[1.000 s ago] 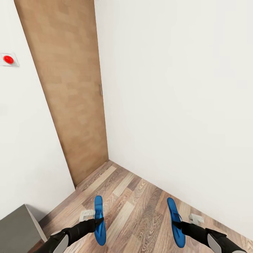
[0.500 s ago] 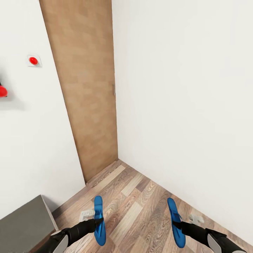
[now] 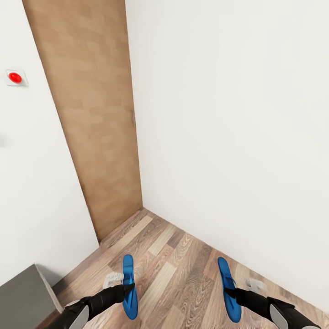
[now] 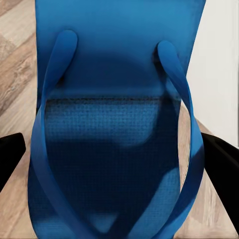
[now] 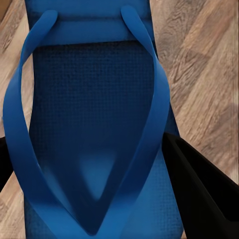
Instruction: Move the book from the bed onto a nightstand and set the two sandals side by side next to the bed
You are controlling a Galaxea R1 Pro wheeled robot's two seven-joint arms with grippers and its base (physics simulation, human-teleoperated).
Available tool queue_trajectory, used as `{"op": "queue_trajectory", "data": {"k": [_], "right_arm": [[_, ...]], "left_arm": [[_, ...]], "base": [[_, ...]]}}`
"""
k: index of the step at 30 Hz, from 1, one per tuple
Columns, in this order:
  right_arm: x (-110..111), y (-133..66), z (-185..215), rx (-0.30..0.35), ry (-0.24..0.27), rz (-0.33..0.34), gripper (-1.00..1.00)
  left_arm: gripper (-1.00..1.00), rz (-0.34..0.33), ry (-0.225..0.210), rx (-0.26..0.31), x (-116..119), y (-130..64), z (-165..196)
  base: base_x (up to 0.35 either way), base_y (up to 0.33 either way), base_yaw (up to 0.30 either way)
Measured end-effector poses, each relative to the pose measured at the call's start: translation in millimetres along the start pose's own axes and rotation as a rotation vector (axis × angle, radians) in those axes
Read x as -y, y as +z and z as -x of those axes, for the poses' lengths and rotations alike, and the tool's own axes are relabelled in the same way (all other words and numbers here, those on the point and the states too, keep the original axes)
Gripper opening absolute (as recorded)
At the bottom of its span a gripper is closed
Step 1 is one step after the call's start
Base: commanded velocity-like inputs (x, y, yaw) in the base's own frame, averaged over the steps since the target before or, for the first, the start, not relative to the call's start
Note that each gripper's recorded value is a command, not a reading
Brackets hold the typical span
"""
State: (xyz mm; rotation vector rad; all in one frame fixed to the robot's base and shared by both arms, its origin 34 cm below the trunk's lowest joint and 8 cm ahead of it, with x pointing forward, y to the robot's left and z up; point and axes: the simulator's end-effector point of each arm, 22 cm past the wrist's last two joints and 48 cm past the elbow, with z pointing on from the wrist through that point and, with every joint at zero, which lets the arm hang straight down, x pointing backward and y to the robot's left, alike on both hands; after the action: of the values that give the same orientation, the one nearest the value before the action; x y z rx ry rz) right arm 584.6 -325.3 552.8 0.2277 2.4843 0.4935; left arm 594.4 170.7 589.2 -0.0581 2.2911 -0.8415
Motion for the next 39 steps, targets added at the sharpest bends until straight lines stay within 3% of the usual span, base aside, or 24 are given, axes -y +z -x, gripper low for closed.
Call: {"op": "queue_trajectory", "data": {"k": [22, 26, 30, 34, 39], "right_arm": [[0, 0.0, 0, 0.0, -0.001, -0.001, -1.0], [1, 0.0, -2, -0.002, -0.001, -0.005, -1.0], [14, -1.6, -39, -0.045, 0.018, -0.031, -1.0], [27, -7.1, -67, -0.029, 0.021, -0.064, -1.0], [28, -8.7, -80, -0.029, 0.019, -0.071, -1.0]], "left_arm": [[-1.0, 0.005, 0.0, -0.001, -1, -0.2, -1], [-1.0, 0.081, 0.009, 0.014, -17, -0.4, 2], [-1.0, 0.211, 0.024, 0.041, -42, -2.1, 4], [-1.0, 0.344, 0.04, -0.032, -76, -14.0, -42], [-1.0, 0.409, 0.099, -0.1, -100, -35.6, -97]], "base": [[0.0, 0.0, -0.3], [0.0, 0.0, -0.3], [0.0, 0.0, -0.3], [0.0, 0.0, -0.3], [0.0, 0.0, -0.3]]}}
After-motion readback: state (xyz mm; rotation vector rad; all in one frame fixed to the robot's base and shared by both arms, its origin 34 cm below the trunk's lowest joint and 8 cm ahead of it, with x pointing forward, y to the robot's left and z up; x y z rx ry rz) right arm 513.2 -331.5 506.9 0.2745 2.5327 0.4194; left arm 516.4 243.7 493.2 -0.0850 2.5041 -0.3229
